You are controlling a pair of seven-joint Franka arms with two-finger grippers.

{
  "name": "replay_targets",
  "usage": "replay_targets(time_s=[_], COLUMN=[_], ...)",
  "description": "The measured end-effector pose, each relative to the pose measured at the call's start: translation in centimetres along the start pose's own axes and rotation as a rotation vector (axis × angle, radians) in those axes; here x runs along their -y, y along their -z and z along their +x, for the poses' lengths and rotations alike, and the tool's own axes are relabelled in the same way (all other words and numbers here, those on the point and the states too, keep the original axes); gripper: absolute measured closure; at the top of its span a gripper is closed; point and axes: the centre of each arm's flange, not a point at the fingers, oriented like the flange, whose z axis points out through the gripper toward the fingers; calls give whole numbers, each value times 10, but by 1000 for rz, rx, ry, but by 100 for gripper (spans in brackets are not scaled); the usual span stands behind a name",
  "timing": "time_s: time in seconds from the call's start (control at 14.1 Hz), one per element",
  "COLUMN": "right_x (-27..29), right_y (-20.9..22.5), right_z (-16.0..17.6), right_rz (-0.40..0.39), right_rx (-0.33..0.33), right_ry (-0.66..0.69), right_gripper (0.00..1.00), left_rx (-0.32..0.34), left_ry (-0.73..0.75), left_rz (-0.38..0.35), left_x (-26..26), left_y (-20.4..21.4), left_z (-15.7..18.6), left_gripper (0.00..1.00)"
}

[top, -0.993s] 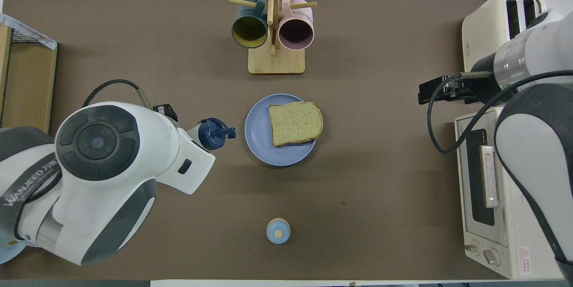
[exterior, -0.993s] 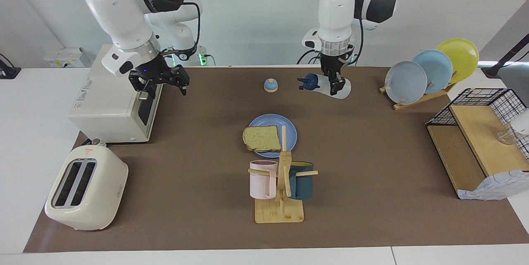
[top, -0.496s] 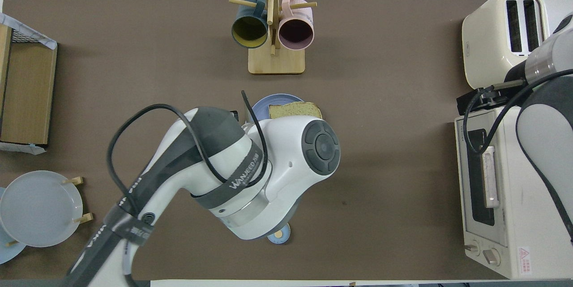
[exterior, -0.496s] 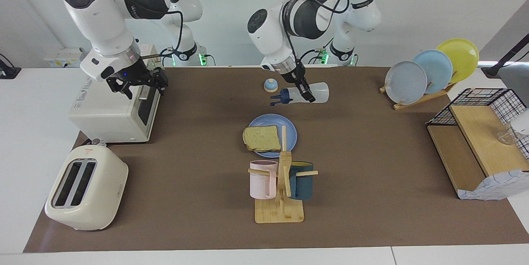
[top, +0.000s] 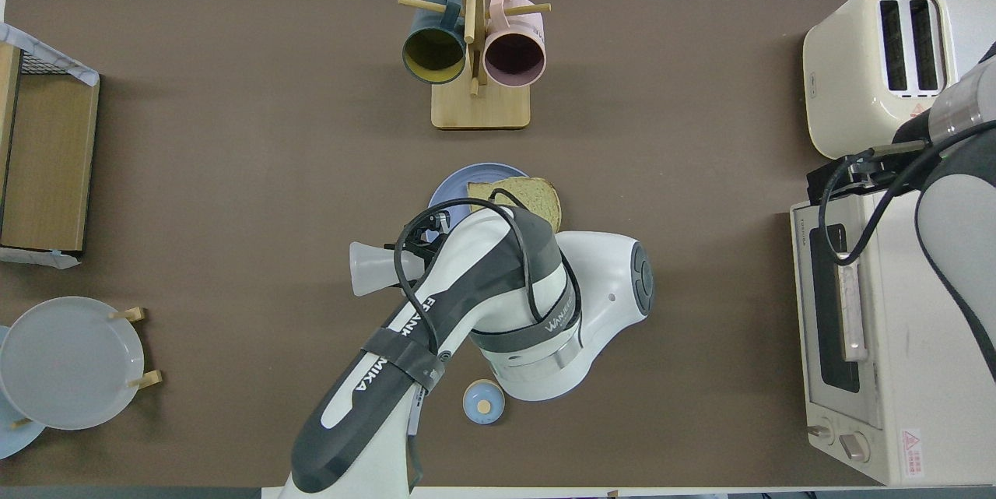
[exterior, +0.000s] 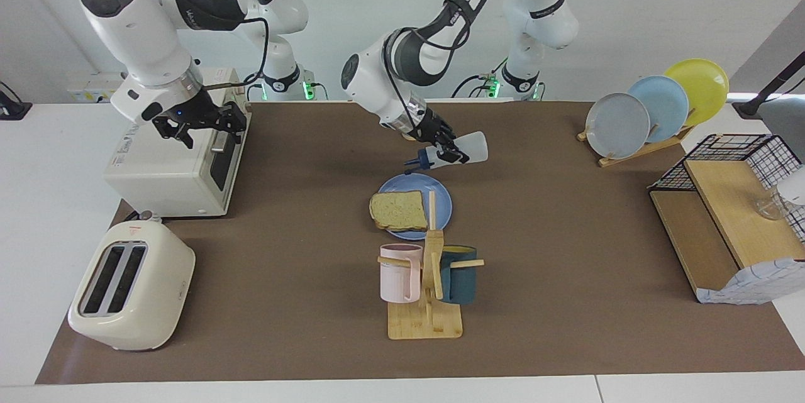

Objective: Put bread on plate and add seasoning

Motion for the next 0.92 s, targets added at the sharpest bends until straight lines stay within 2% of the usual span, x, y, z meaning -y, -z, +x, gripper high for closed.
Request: replay_targets(time_s=[0.14,0.21,0.43,0.57,0.92], right_x=[-3,-8,-19,-17,-22], right_y=[3,4,9,13,15], right_z=[-3,-4,-5,-5,-5], right_rz=[1,5,11,10,10], right_rx=[1,-2,-12,-23,-38], right_ry=[-8,-19,-39,-36,-46], right_gripper=[0,0,0,0,0], left_rx=[39,80,197,243,269], left_ry=[5,1,-7,7,23], left_rz=[12,14,28,64,166], left_x=[0,-3,-9,-6,-9], left_y=[0,-3,-11,-8,11], left_z=[-4,-1,47,62,65], left_gripper=[53,53,53,53,53])
